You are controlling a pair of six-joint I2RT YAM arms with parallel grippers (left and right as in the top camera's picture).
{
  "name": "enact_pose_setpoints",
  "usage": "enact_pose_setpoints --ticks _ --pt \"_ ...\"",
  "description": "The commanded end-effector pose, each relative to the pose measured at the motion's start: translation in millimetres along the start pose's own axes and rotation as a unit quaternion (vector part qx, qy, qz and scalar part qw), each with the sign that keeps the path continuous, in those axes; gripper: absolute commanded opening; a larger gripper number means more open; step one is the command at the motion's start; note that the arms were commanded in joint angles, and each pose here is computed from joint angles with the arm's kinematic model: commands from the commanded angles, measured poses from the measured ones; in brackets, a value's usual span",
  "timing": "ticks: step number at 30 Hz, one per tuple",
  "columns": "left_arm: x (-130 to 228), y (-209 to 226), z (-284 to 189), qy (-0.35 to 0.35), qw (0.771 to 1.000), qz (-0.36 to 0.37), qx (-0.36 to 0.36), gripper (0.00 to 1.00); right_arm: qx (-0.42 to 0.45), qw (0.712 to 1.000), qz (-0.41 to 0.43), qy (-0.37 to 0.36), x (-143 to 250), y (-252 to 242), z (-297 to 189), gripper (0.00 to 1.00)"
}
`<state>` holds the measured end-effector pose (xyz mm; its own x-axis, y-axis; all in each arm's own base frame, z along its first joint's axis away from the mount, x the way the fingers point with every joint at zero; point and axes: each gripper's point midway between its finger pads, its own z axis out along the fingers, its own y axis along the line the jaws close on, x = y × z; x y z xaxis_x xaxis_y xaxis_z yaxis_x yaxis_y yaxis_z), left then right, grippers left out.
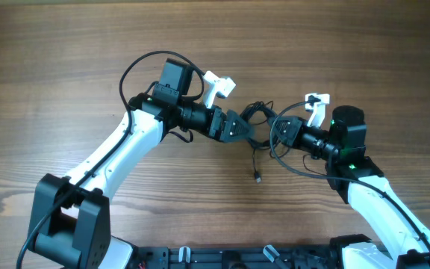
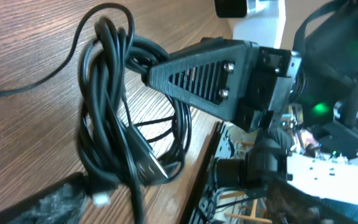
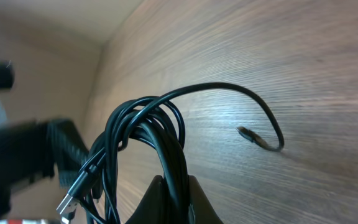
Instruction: Untangle cables
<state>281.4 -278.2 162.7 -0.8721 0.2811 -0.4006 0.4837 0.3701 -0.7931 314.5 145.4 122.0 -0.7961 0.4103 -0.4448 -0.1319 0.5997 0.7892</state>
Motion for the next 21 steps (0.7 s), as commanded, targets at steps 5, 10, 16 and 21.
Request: enact_pose_setpoints --ticks 5,10,16,21 --pt "-15 63 -13 -0.071 0.966 -0.178 -0.177 1.0 0.033 0.995 0.092 -0.036 -12 -13 0 0.04" --pt "-19 67 -15 -0.084 0.959 -0.197 -0.187 1.0 0.039 0.989 0.14 -0.043 -14 -16 0 0.05" --pt "-21 57 -4 -0.084 0.962 -0.187 -0.178 0.92 0.054 0.978 0.196 -0.055 -15 -24 -1 0.05" --pt "-21 60 8 -0.112 0.939 -0.237 -0.222 0.89 0.119 0.948 0.282 -0.089 -12 -53 -7 0.04"
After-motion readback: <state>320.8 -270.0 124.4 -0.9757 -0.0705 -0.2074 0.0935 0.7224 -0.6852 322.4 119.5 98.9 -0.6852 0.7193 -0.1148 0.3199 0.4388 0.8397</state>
